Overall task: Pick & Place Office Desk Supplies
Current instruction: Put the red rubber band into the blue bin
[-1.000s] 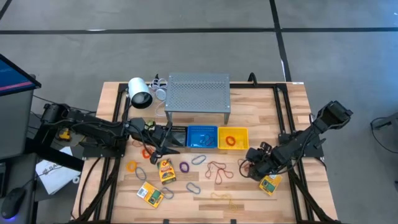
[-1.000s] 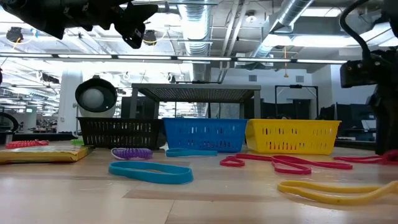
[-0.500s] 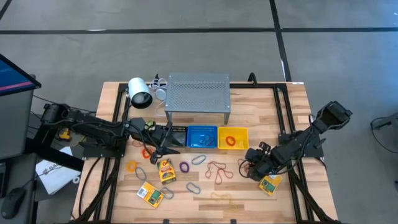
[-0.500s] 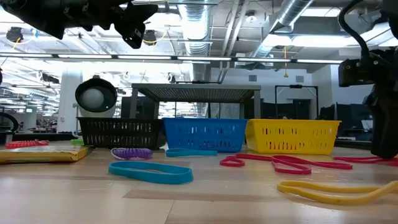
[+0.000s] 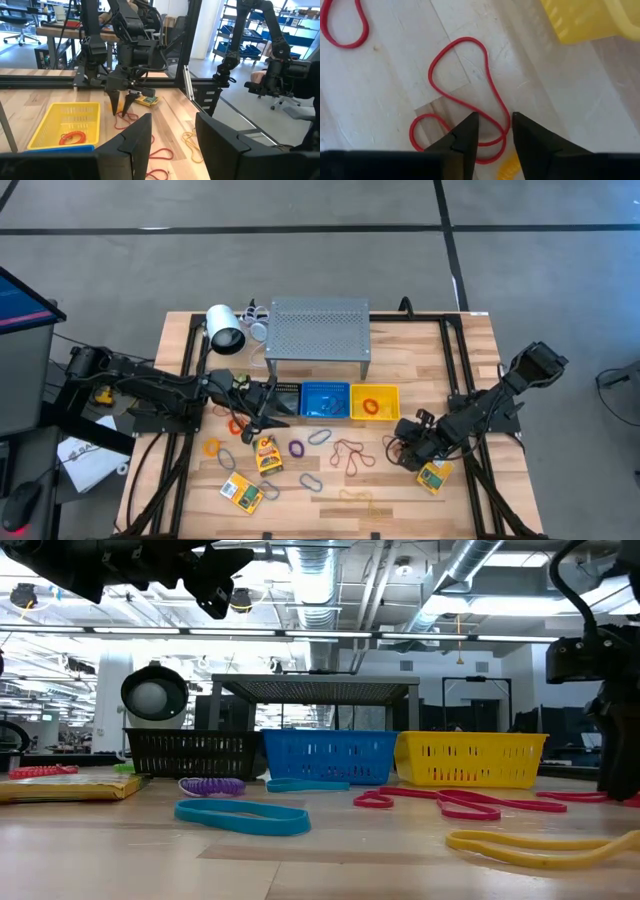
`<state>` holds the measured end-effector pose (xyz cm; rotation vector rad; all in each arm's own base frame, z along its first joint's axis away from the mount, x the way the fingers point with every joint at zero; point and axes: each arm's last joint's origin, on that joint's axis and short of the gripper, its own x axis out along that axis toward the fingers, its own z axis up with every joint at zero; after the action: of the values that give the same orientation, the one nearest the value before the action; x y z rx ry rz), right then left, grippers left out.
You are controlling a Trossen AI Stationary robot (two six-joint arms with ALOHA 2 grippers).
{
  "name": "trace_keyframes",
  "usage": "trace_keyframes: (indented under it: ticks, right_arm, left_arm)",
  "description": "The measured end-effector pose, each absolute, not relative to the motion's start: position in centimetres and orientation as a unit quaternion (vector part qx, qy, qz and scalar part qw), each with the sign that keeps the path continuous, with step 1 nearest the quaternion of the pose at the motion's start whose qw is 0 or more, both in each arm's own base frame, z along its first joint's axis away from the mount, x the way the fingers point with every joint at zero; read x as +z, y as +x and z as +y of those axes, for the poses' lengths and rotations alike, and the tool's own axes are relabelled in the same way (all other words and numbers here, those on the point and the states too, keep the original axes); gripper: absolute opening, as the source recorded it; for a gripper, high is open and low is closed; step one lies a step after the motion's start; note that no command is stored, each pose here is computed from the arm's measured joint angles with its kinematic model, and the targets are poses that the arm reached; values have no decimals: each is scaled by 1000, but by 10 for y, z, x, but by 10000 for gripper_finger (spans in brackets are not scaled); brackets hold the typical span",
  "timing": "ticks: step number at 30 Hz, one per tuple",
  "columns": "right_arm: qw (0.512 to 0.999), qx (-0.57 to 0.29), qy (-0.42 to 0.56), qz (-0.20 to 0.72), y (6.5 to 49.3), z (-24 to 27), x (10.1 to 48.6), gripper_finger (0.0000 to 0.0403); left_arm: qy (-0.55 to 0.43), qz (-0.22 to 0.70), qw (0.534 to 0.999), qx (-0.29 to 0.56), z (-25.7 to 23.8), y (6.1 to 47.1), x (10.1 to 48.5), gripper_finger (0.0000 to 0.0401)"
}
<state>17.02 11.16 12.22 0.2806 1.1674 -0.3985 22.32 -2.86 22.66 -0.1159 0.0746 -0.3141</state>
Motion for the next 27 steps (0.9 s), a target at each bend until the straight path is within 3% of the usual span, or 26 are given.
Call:
trace_keyframes:
  ticks: [10,27]
  right_arm:
    - [804,-185,132,549,170,111,122,6]
    - [813,-158,112,550,192,115,148,1]
  left_arm:
    - [-58,37,985,-156,-29,223,227,149]
    - [-58,37,985,-156,-29,223,227,149]
